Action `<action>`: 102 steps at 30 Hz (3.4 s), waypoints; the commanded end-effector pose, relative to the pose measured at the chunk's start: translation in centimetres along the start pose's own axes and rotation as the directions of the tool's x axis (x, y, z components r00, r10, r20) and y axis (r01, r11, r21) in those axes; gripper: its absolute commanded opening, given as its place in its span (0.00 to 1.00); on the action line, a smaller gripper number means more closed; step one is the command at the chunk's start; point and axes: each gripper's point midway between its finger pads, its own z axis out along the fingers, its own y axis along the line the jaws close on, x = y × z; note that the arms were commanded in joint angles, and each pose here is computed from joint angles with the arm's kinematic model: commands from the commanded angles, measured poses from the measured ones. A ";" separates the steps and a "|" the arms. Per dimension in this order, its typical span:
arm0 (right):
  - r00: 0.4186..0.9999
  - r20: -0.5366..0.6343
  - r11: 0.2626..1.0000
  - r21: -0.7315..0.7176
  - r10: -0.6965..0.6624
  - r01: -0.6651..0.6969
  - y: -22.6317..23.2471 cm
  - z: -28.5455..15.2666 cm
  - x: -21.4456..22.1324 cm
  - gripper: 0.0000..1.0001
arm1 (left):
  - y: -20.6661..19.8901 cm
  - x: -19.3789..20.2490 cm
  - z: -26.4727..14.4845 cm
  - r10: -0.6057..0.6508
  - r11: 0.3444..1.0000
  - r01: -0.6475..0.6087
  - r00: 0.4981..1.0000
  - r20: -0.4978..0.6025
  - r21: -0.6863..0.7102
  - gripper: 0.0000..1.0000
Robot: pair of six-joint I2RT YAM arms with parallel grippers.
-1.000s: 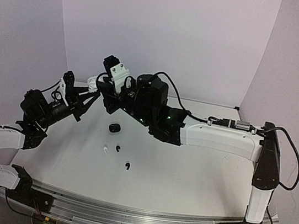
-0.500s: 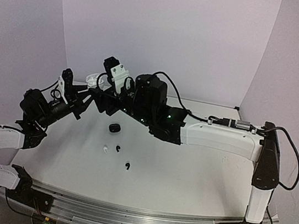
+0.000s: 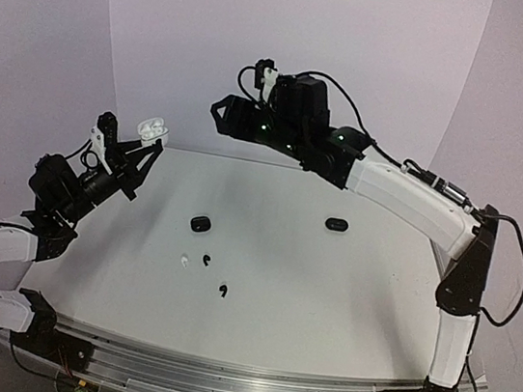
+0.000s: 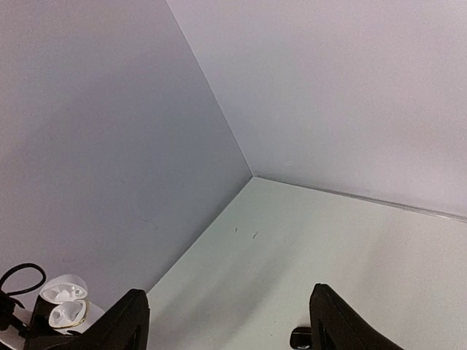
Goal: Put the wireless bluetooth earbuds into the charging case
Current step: Move the left earbud to the center of the board.
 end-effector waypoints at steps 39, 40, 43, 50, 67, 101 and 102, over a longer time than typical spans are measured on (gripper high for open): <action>0.819 -0.567 0.960 0.173 -0.087 0.222 -2.7 9.0 33.8 0.40 | 3.1 -1.7 -0.4 0.005 0.995 -0.011 0.998 -0.055 -0.104 0.00; 0.816 -0.571 0.959 0.172 -0.089 0.225 -2.8 8.9 34.0 0.40 | 3.1 -1.7 -0.4 0.005 0.995 -0.011 0.998 -0.056 -0.104 0.00; 0.800 -0.594 0.959 0.165 -0.090 0.230 -3.1 8.7 35.1 0.40 | 3.2 -1.6 -0.4 0.006 0.994 -0.012 0.998 -0.057 -0.105 0.00; 0.772 -0.628 0.951 0.169 -0.099 0.260 -3.8 8.0 36.7 0.36 | 3.1 -1.4 -0.4 0.005 0.995 -0.012 0.998 -0.061 -0.101 0.00; 0.728 -0.669 0.928 0.157 -0.151 0.337 -4.3 6.8 37.9 0.33 | 3.0 -1.3 -0.4 0.006 0.995 -0.012 0.998 -0.062 -0.097 0.00; 0.504 -0.758 0.879 -0.187 -0.414 0.439 -2.4 2.6 41.3 0.16 | 3.0 -1.5 -0.5 0.019 0.996 -0.025 0.998 -0.059 -0.091 0.00; 0.491 -0.764 0.879 -0.206 -0.419 0.430 -2.3 2.0 41.6 0.16 | 3.0 -1.5 -0.6 0.021 0.995 -0.026 0.998 -0.059 -0.092 0.00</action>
